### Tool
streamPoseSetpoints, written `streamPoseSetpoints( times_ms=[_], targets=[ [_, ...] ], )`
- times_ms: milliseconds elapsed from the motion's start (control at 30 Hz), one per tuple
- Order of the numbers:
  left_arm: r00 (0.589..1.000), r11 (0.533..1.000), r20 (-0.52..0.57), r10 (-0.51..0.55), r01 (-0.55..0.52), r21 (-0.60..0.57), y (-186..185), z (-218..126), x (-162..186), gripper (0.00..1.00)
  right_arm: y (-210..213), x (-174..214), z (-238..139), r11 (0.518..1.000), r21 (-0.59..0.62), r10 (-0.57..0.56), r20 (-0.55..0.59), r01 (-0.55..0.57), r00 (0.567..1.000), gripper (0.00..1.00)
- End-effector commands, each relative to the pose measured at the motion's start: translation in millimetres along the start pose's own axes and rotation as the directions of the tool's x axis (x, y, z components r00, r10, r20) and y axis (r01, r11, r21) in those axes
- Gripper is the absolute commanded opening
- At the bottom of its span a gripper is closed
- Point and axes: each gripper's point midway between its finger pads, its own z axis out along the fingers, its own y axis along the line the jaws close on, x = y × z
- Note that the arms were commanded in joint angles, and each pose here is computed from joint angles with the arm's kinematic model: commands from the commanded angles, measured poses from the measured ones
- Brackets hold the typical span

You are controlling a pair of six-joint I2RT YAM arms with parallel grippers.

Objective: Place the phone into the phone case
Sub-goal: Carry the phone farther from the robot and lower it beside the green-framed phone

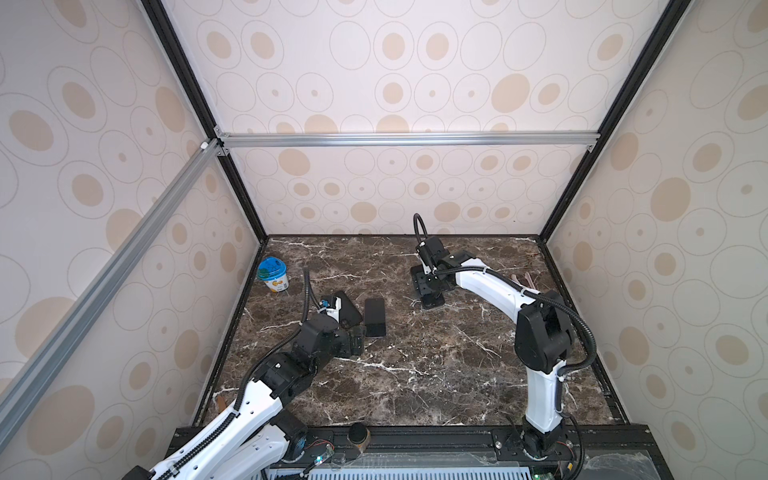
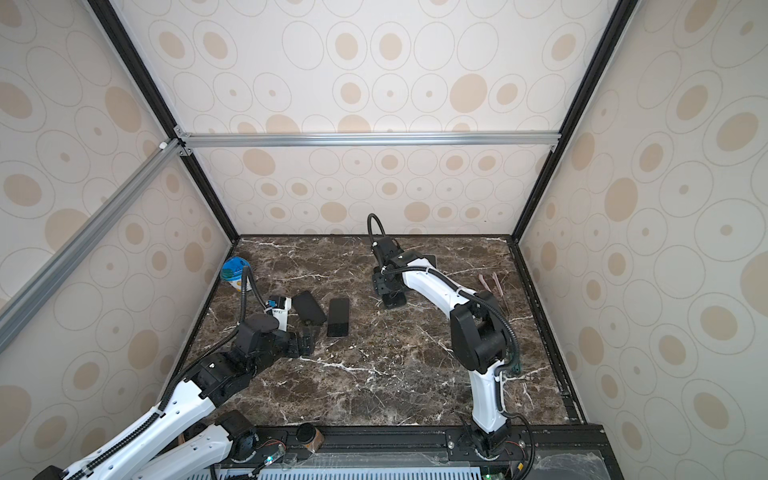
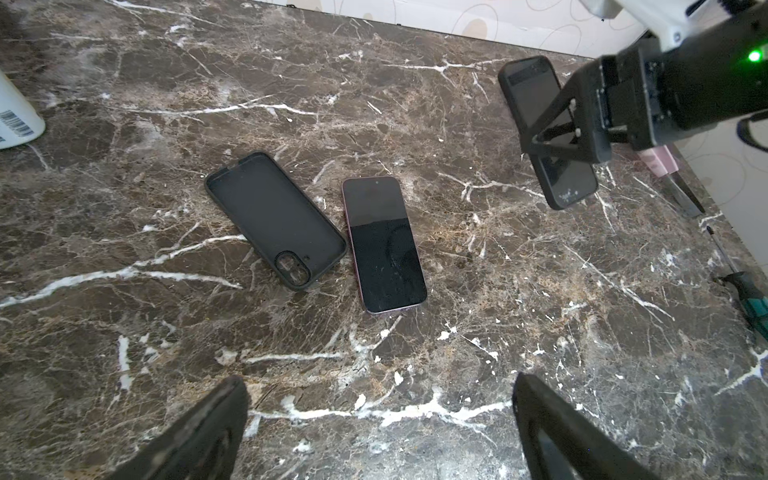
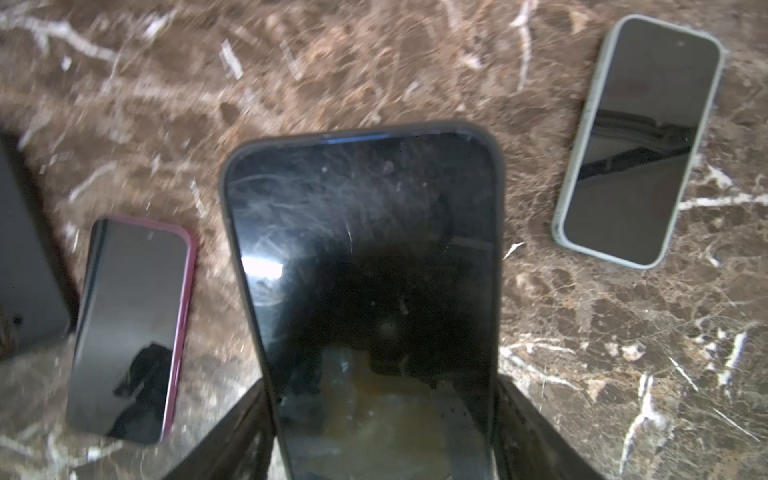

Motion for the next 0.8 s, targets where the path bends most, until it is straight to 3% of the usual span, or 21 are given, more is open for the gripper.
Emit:
streamPoseSetpoints(
  times_ms=[0, 300, 767],
  targets=[
    [0.999, 1.000, 0.032, -0.028, 0.028, 0.014, -3.7, -1.6, -11.1, 1.00, -18.4, -13.2, 6.1, 0.992, 0.049, 0.113, 0.009, -0.113, 0.994, 0.17],
    [0.999, 0.999, 0.024, -0.039, 0.039, 0.003, -2.4, 2.8, -9.0, 1.00, -35.4, -54.1, 28.8, 0.979, 0.090, 0.176, 0.080, -0.183, 0.981, 0.17],
    [0.998, 0.998, 0.025, -0.063, 0.063, 0.011, -2.4, 2.6, -7.1, 1.00, -54.1, -83.1, 85.0, 0.971, 0.093, 0.212, 0.105, -0.221, 0.972, 0.19]
  ],
)
